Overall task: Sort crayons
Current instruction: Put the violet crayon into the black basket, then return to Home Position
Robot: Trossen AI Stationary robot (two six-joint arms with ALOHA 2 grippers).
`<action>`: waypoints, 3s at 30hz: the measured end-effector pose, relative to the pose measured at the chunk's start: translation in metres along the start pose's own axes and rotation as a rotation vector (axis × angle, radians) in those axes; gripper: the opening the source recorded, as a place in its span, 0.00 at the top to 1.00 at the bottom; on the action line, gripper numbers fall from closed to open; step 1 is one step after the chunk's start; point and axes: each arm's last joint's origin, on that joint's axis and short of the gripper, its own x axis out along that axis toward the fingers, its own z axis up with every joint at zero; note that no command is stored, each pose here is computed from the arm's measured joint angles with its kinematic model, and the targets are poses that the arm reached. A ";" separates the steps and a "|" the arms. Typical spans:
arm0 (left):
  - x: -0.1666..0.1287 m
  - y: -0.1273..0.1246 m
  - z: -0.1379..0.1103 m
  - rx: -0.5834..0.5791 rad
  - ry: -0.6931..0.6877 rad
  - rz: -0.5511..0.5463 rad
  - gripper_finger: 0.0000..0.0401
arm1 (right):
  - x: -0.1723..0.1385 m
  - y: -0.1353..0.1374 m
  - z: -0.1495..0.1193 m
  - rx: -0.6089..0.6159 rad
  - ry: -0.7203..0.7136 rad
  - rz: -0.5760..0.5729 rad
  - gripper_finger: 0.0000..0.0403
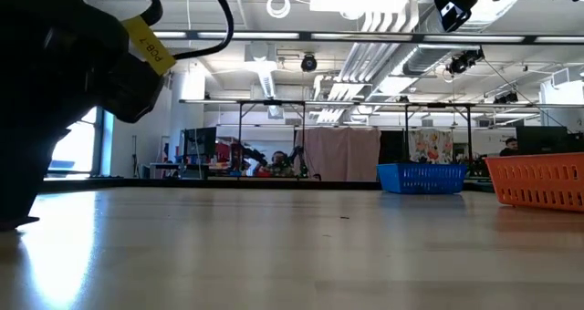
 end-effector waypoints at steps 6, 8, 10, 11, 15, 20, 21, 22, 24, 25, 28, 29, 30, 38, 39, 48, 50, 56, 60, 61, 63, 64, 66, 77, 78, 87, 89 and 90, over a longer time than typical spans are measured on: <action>0.000 0.003 -0.006 -0.031 0.060 0.030 0.75 | 0.000 0.000 0.000 0.000 0.000 0.000 0.75; 0.000 0.002 -0.009 -0.041 0.080 0.031 0.75 | 0.000 0.000 0.000 0.000 0.000 0.000 0.75; 0.001 0.002 -0.014 -0.054 0.086 0.033 0.75 | 0.000 0.000 0.000 0.000 0.000 0.000 0.75; 0.001 0.002 -0.015 -0.063 0.090 0.033 0.75 | 0.000 0.000 0.000 0.000 0.000 0.000 0.75; 0.005 0.001 -0.021 -0.073 0.121 0.048 0.75 | 0.000 0.000 0.000 0.000 0.000 0.000 0.75; 0.013 0.002 -0.020 -0.072 0.142 0.075 0.75 | 0.000 0.000 0.000 0.000 0.000 0.000 0.75; 0.014 0.003 -0.020 -0.063 0.142 0.078 0.75 | 0.000 0.000 0.000 0.000 0.001 0.000 0.75; 0.014 0.003 -0.020 -0.060 0.141 0.080 0.75 | 0.000 0.000 0.000 0.000 0.001 -0.001 0.75; 0.014 0.003 -0.020 -0.054 0.136 0.080 0.75 | 0.000 0.000 -0.001 0.000 0.006 0.000 0.75; 0.014 0.003 -0.020 -0.042 0.132 0.080 0.75 | 0.000 0.000 -0.001 -0.001 0.008 -0.001 0.75; 0.014 0.003 -0.020 0.002 0.129 0.079 0.78 | 0.000 0.000 -0.001 -0.001 0.008 -0.001 0.75; 0.015 0.003 -0.020 0.011 0.129 0.079 0.79 | 0.000 0.000 -0.001 -0.001 0.008 -0.001 0.75; 0.014 0.003 -0.019 0.019 0.129 0.077 0.81 | 0.000 0.000 -0.001 -0.001 0.008 -0.001 0.75; 0.004 -0.012 -0.017 0.176 0.075 0.095 0.98 | 0.000 0.000 -0.001 0.000 0.008 -0.001 0.75; 0.000 -0.017 -0.015 0.205 0.042 0.090 0.99 | 0.000 0.000 -0.001 -0.001 0.009 -0.001 0.75; -0.045 -0.046 -0.015 0.323 -0.056 0.146 0.99 | 0.000 0.000 -0.002 -0.001 0.024 -0.002 0.75; -0.056 -0.048 -0.021 0.312 -0.050 0.198 0.99 | 0.000 0.000 -0.003 -0.002 0.027 -0.003 0.75; -0.086 -0.043 -0.057 0.216 -0.010 0.390 0.99 | 0.000 0.000 -0.004 -0.002 0.038 -0.004 0.75; -0.093 -0.037 -0.088 0.116 0.017 0.449 0.99 | 0.000 0.000 -0.004 -0.002 0.038 -0.004 0.75; -0.094 -0.034 -0.095 0.097 0.012 0.471 0.99 | 0.000 0.000 -0.004 -0.002 0.038 -0.004 0.75; -0.093 -0.029 -0.107 0.056 0.005 0.493 0.99 | 0.000 0.000 -0.004 -0.002 0.039 -0.005 0.75; -0.092 -0.027 -0.111 0.034 0.008 0.508 0.99 | 0.000 0.000 -0.004 -0.002 0.039 -0.004 0.75; -0.088 -0.023 -0.119 0.005 0.017 0.526 0.97 | 0.000 0.000 -0.004 -0.002 0.042 -0.005 0.75; -0.085 -0.016 -0.124 -0.029 -0.029 0.564 0.67 | 0.000 0.000 -0.004 -0.002 0.045 -0.005 0.75; -0.086 -0.015 -0.122 -0.012 -0.033 0.570 0.65 | 0.000 0.000 -0.004 -0.002 0.045 -0.005 0.75; -0.088 -0.041 -0.079 0.274 -0.280 0.399 0.64 | 0.000 0.000 -0.004 -0.003 0.045 -0.005 0.75; -0.092 -0.052 -0.066 0.359 -0.346 0.344 0.66 | 0.000 0.000 -0.004 -0.002 0.045 -0.005 0.75; -0.094 -0.056 -0.060 0.411 -0.375 0.328 0.67 | 0.000 0.000 -0.004 -0.002 0.045 -0.005 0.75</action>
